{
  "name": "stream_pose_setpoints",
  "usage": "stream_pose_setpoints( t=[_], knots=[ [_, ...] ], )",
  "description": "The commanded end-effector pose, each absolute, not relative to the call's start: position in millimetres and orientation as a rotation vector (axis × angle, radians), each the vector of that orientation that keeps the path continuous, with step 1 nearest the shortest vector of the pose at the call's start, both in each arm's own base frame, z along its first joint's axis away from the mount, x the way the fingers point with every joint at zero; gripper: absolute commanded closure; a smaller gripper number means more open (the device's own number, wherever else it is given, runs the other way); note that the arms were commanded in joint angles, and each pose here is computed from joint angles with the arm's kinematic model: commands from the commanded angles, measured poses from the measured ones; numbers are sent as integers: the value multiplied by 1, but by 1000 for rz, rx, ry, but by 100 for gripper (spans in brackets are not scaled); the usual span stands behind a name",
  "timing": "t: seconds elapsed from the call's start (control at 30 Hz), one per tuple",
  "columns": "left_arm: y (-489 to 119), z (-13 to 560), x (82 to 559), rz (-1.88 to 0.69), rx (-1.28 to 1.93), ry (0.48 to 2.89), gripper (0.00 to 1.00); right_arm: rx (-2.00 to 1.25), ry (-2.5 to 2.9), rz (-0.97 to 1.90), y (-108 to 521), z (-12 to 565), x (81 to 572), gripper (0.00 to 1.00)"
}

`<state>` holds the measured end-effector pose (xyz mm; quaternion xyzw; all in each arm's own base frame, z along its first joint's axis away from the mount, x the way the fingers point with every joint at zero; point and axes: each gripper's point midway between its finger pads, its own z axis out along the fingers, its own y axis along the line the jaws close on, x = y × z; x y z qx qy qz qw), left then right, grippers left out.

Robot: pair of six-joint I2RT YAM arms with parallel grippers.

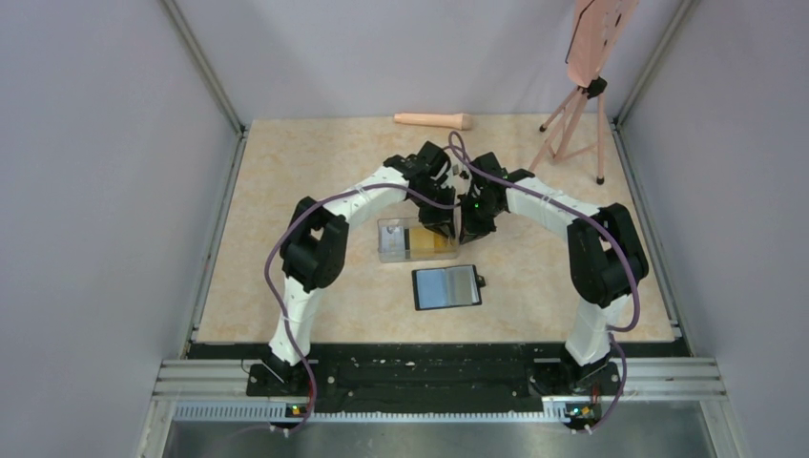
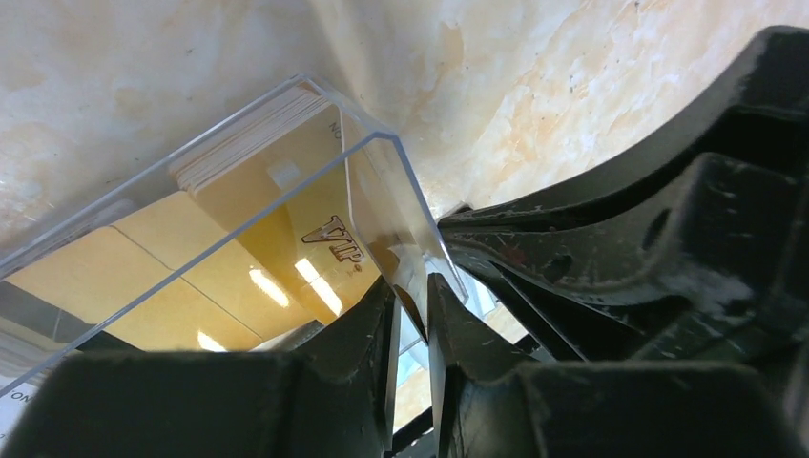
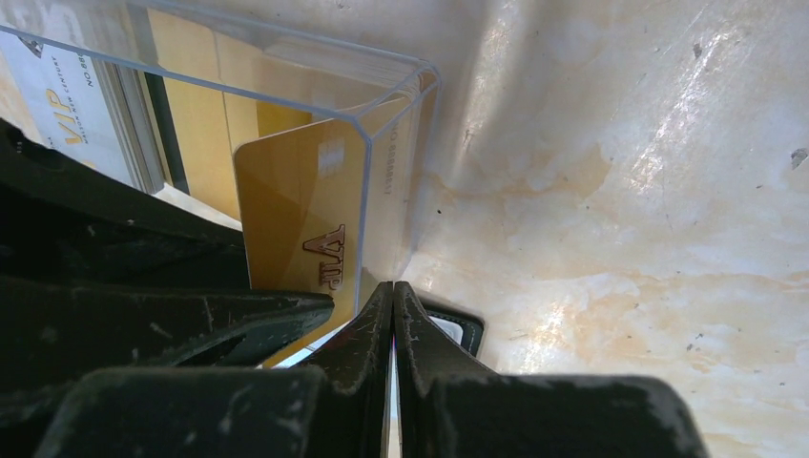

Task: Put the credit cards into the card holder
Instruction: Pick up the credit card from the storage box.

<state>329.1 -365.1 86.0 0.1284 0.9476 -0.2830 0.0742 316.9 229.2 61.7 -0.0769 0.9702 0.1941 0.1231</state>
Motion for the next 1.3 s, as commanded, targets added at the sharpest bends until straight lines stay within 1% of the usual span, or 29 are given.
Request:
stream_pose_setpoints(
  t=[0.0, 0.03, 0.13, 0.17, 0.33, 0.43, 0.5, 0.7, 0.8, 0.9, 0.97, 1.07, 1.2, 1.27],
  knots=[
    [-368, 105, 333, -930, 359, 2783, 81, -271, 2793, 648, 243, 68, 316, 100],
    [-368, 104, 332, -935, 350, 2783, 83, -270, 2793, 650, 243, 69, 316, 100],
    [-367, 106, 334, -946, 342, 2769, 97, -269, 2790, 645, 243, 69, 317, 100],
    [-366, 108, 335, -944, 339, 2764, 100, -269, 2791, 645, 242, 69, 317, 100],
    [-360, 126, 340, -950, 316, 2700, 100, -261, 2772, 658, 244, 75, 318, 100],
    [-349, 146, 345, -960, 272, 2621, 100, -263, 2727, 698, 248, 87, 320, 99],
    [-340, 160, 346, -971, 244, 2560, 100, -253, 2689, 730, 249, 98, 321, 89],
    [-315, 204, 336, -1071, 173, 2385, 100, -194, 2608, 841, 249, 123, 318, 66],
    [-313, 210, 317, -1177, 167, 2350, 100, -182, 2597, 879, 248, 130, 310, 59],
    [-313, 206, 293, -1310, 134, 2328, 100, -169, 2606, 903, 245, 130, 300, 54],
    [-314, 203, 278, -1387, 107, 2315, 100, -161, 2619, 918, 242, 127, 293, 53],
    [-312, 188, 260, -1408, 67, 2340, 100, -137, 2651, 920, 235, 117, 282, 53],
    [-318, 171, 238, -1455, 39, 2351, 100, -83, 2691, 920, 222, 101, 268, 58],
    [-323, 163, 229, -1466, 31, 2361, 100, -37, 2709, 931, 215, 92, 260, 59]
  ],
)
